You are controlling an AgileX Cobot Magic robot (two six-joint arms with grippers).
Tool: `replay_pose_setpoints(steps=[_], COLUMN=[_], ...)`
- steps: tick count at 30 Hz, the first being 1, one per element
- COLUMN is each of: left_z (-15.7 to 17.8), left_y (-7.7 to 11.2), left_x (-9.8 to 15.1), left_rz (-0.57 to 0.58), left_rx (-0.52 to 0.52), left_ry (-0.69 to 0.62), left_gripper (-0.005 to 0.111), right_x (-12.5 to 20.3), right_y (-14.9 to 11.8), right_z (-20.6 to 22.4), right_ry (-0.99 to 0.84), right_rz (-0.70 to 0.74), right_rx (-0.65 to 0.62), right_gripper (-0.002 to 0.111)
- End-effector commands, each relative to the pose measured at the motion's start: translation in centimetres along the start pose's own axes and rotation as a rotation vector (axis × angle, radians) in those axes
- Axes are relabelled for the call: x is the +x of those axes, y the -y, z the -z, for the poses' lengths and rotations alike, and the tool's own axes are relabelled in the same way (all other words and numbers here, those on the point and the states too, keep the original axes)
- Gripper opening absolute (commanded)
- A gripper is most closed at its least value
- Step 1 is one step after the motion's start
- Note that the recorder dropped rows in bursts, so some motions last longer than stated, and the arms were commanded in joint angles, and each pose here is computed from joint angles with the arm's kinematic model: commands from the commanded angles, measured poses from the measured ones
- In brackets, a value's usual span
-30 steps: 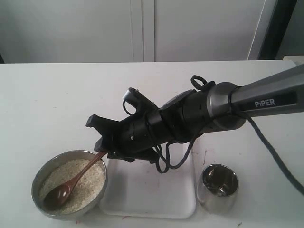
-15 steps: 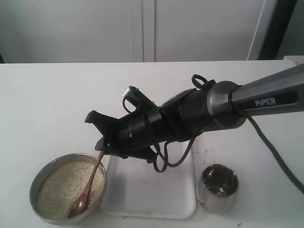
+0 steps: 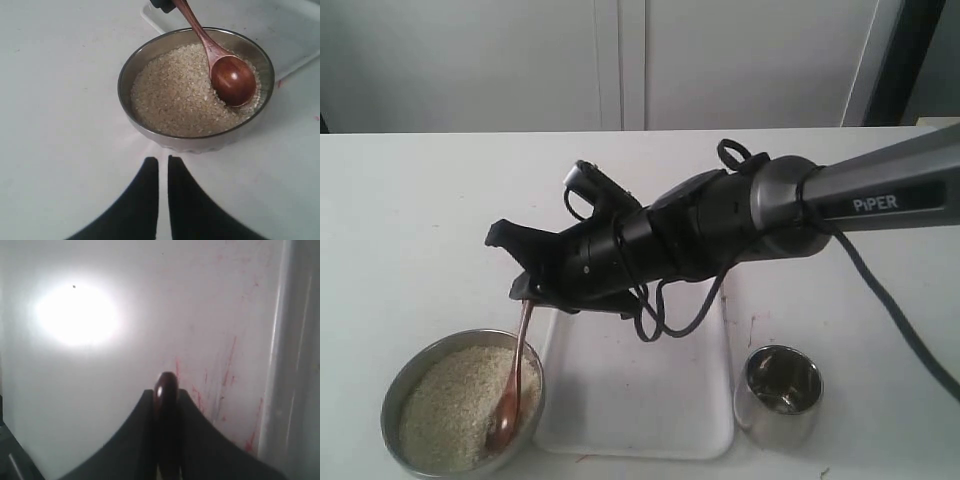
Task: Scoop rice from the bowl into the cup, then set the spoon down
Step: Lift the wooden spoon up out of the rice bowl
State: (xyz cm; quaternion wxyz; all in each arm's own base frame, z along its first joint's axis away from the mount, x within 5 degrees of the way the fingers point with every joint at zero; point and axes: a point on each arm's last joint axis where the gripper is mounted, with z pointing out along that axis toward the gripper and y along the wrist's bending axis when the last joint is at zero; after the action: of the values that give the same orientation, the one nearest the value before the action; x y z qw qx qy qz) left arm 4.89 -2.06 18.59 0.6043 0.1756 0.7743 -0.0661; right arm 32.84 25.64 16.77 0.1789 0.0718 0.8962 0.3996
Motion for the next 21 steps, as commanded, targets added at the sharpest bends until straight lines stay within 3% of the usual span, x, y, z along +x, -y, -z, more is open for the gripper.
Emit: replay_pose_setpoints(steps=[1,21], left_z=[0.0,0.0], left_y=[0.1,0.1], left_x=[0.2,0.2], left_rz=[0.003,0.003], left_rx=[0.009,0.009], left_ry=[-0.004,-0.004], left_gripper=[0.014,0.014], right_x=[-0.4,-1.3], right_y=[-0.9,-3.2], right_z=[0.4,2.5], right_ry=[0.021,0.096], right_rz=[0.077,0.391], right_rx=[-0.014,-0.056], right_gripper=[0.000,0.000])
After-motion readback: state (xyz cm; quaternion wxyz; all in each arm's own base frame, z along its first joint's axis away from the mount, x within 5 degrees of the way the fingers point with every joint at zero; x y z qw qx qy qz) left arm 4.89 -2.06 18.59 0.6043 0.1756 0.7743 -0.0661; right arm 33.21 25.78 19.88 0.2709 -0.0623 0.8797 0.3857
